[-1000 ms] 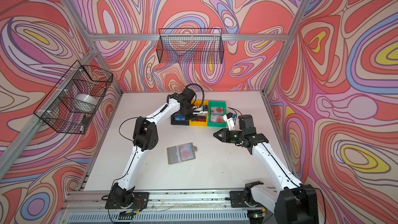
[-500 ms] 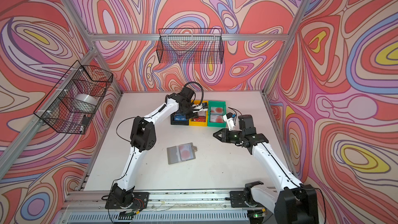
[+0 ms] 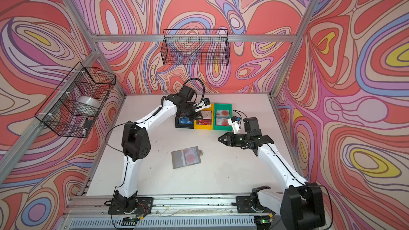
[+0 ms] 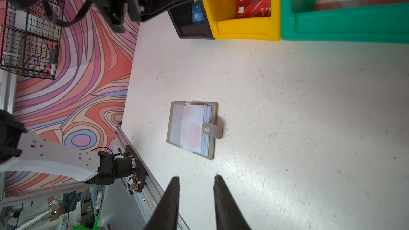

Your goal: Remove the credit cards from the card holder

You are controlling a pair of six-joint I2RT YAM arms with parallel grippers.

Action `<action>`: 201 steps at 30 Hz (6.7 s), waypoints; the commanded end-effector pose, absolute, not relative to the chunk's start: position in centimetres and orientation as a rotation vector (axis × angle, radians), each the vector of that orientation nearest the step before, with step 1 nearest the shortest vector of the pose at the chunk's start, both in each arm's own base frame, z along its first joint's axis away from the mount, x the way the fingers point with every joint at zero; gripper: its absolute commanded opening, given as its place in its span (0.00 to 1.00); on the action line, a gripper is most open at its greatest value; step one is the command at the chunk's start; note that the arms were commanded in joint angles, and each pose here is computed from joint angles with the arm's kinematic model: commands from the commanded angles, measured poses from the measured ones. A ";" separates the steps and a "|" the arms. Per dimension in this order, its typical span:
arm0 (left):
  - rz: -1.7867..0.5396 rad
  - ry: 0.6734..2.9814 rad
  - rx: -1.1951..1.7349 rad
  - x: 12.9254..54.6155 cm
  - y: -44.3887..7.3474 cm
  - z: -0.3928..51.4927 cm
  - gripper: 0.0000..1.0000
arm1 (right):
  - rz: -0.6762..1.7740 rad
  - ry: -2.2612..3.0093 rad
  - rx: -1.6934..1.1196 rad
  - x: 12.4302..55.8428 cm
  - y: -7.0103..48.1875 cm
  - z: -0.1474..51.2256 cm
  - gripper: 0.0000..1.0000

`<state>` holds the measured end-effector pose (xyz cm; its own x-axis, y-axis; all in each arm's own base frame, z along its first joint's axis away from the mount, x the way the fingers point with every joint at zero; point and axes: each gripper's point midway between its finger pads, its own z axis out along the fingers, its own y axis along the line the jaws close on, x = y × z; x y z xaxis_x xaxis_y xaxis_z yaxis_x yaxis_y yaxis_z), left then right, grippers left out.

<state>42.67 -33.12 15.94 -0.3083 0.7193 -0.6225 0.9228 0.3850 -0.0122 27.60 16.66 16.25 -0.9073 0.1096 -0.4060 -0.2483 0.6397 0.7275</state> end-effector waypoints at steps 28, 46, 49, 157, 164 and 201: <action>-0.681 2.816 0.118 22.9 -18.6 3.9 0.20 | 1.292 2.666 -0.427 27.6 31.3 6.9 0.14; -0.624 2.953 0.047 24.8 -18.0 -0.1 0.19 | 1.100 2.845 -0.412 28.5 30.6 2.2 0.13; -0.663 2.936 0.059 25.5 -18.7 0.2 0.19 | 1.077 2.842 -0.411 28.6 30.4 2.6 0.13; -1.060 2.805 0.255 28.3 -28.2 5.8 0.19 | 1.251 2.796 -0.471 25.9 32.3 3.3 0.13; -1.045 2.883 0.231 25.7 -27.4 3.8 0.18 | 1.246 2.799 -0.462 25.8 32.2 3.2 0.13; -0.678 3.094 0.234 21.5 -20.9 -0.7 0.17 | 1.289 2.843 -0.425 25.0 32.3 1.5 0.12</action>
